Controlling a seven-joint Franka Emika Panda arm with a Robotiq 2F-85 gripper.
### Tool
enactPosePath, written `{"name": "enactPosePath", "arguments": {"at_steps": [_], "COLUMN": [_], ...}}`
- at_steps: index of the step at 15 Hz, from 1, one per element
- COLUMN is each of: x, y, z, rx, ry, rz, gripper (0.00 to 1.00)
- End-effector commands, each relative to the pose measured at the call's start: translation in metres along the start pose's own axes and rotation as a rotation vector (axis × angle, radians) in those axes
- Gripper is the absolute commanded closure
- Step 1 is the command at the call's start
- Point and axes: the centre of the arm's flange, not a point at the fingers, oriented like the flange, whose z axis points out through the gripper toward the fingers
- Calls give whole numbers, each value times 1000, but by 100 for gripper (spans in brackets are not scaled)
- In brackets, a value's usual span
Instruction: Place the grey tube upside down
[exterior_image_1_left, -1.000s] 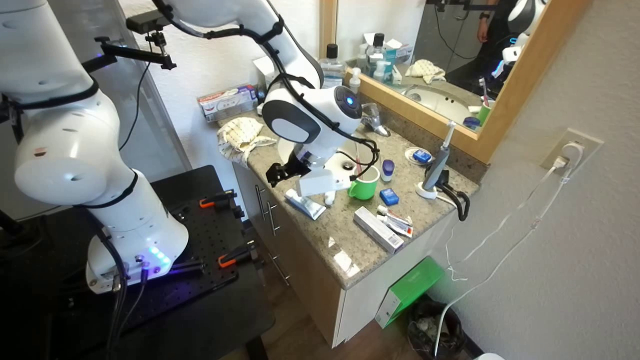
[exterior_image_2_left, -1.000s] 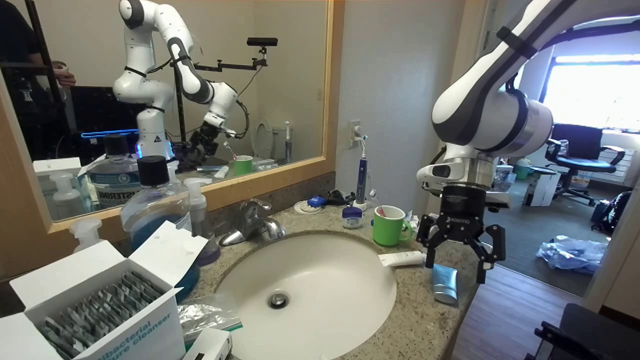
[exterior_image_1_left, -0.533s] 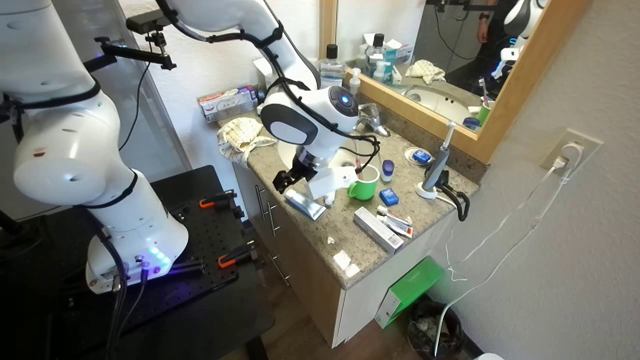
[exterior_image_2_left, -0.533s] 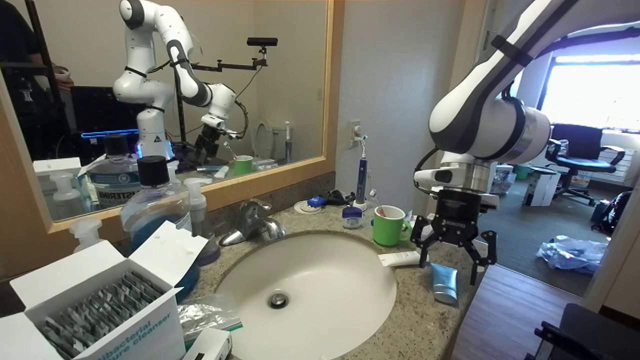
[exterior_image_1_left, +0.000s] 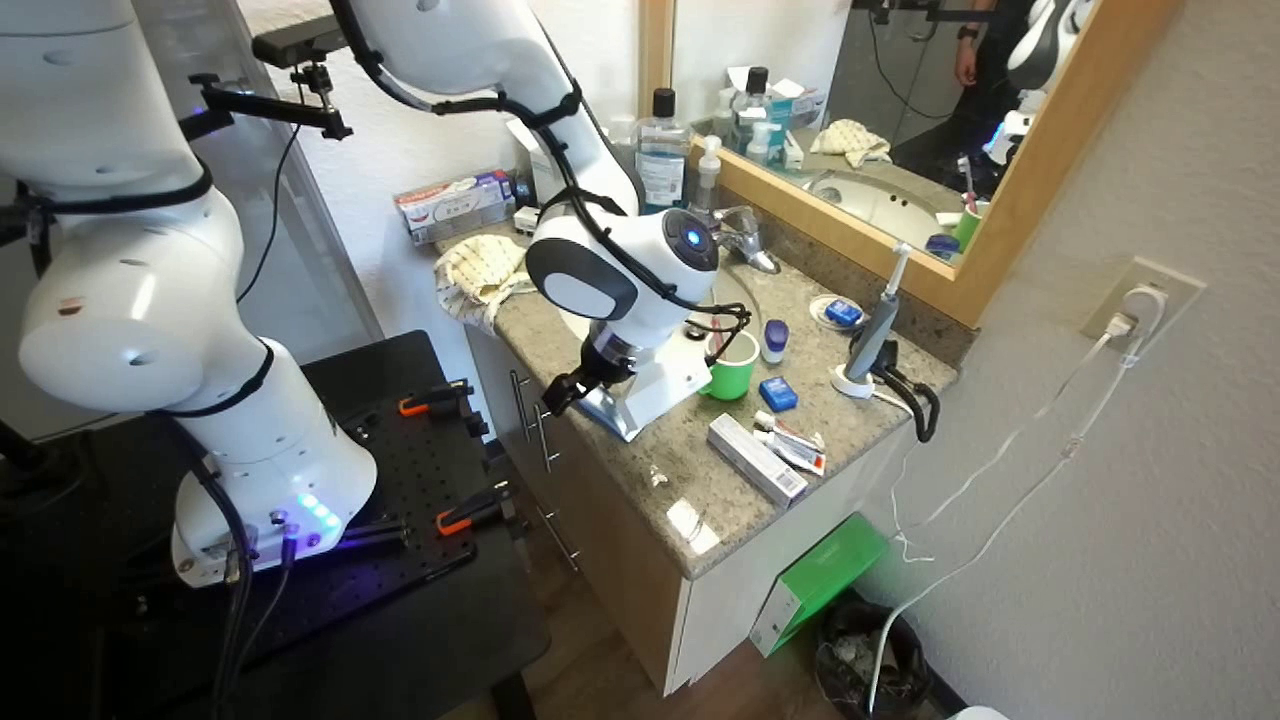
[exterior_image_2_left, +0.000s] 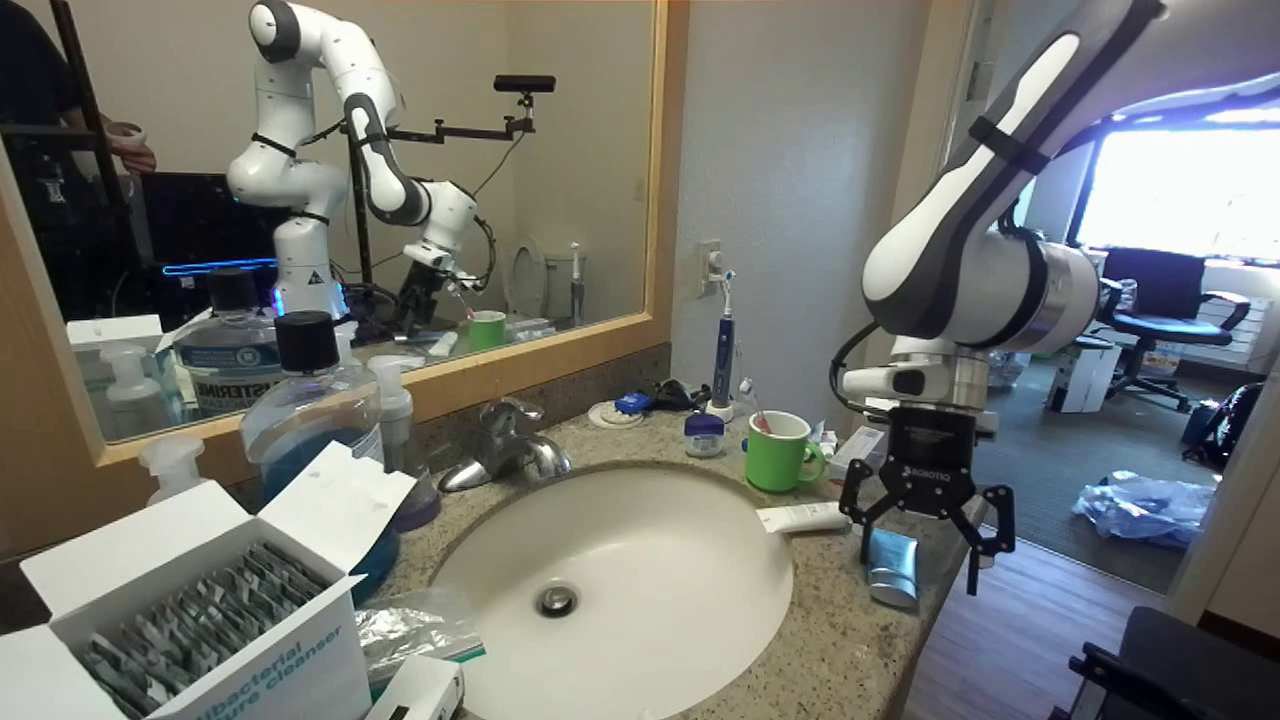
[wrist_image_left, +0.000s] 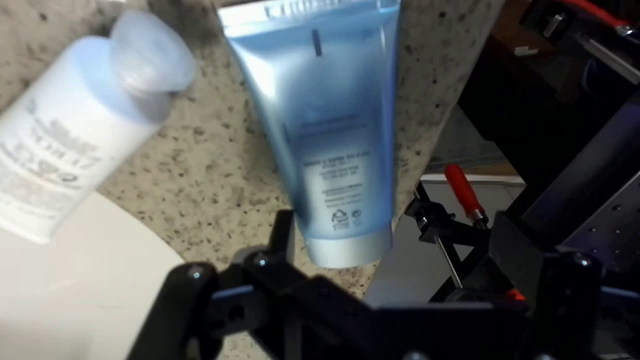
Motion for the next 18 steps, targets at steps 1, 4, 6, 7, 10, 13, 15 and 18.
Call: {"name": "enactPosePath", "arguments": {"at_steps": [1,4,6,7,10,13,15,18], "x": [-4,-1,1,3,5,2,1,-2], "y": [-7,-4,-1,1,5,4,5,5], "z": [-6,-5,-3,-1,7,8,5,2], "rx": [-30,-46,-50,-56,-75,-95,-105,-113], "ry": [-23,-19,-8,5,37,56,62,63], "rz": [-45,-74,-87,-97,-99,-90,-89,-85], "gripper": [0,0,0,0,0,0,0,0]}}
